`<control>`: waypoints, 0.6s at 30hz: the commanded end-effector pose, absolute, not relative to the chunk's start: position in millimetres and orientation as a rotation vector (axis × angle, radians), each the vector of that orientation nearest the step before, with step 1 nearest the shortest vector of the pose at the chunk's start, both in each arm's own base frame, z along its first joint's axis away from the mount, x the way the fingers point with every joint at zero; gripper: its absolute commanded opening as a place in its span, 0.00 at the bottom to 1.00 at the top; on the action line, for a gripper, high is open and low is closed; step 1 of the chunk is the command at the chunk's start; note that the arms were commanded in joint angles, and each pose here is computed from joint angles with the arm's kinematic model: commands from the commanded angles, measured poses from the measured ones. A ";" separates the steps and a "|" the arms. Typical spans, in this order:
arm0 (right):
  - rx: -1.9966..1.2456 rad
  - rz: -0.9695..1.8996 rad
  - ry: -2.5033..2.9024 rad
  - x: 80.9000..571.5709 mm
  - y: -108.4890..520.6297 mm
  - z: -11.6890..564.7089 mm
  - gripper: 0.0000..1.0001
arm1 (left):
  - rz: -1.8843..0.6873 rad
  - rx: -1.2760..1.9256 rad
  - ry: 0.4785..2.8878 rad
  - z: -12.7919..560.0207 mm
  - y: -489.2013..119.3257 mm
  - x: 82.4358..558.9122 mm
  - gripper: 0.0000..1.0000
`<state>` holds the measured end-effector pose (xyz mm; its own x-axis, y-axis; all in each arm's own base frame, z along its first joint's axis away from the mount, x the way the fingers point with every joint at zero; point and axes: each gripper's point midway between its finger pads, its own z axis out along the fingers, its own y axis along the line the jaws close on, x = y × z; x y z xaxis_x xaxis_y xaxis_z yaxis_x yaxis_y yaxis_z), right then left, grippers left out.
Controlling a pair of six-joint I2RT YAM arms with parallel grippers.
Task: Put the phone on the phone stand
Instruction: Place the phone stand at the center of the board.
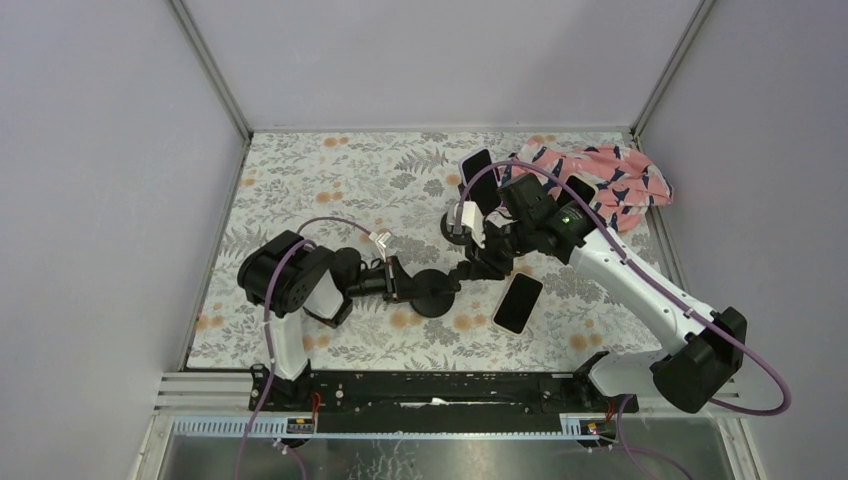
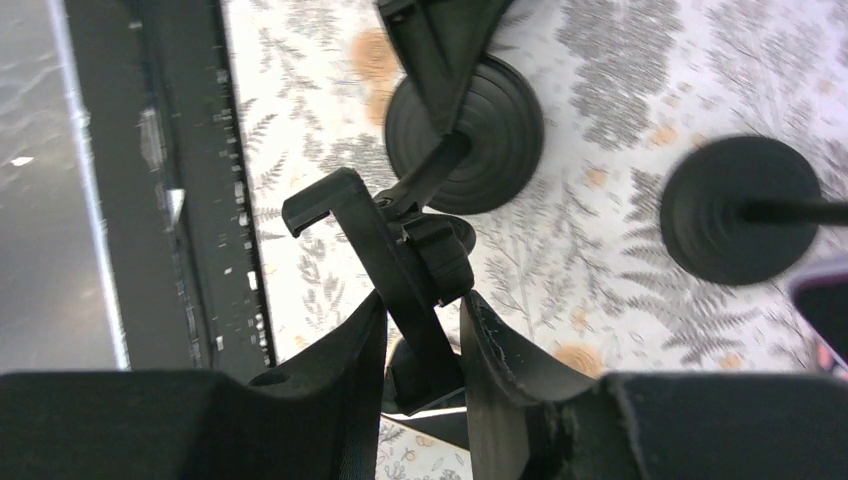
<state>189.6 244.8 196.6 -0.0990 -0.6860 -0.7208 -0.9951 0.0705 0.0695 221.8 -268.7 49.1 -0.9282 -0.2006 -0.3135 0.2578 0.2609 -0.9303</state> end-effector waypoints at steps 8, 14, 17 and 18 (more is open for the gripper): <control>-1.473 0.767 1.960 205.6 287.7 201.5 0.00 | -1.661 -0.256 2.100 46.8 -273.9 285.3 0.04; -1.504 0.778 1.980 202.2 304.3 197.0 0.01 | -1.571 -0.284 2.100 45.1 -262.7 288.6 0.41; -1.523 0.753 1.983 201.6 302.0 193.8 0.02 | -1.441 -0.326 2.091 46.7 -241.1 295.9 0.60; -1.524 0.738 1.980 202.3 300.4 194.8 0.03 | -1.398 -0.328 2.081 50.1 -234.3 297.9 0.64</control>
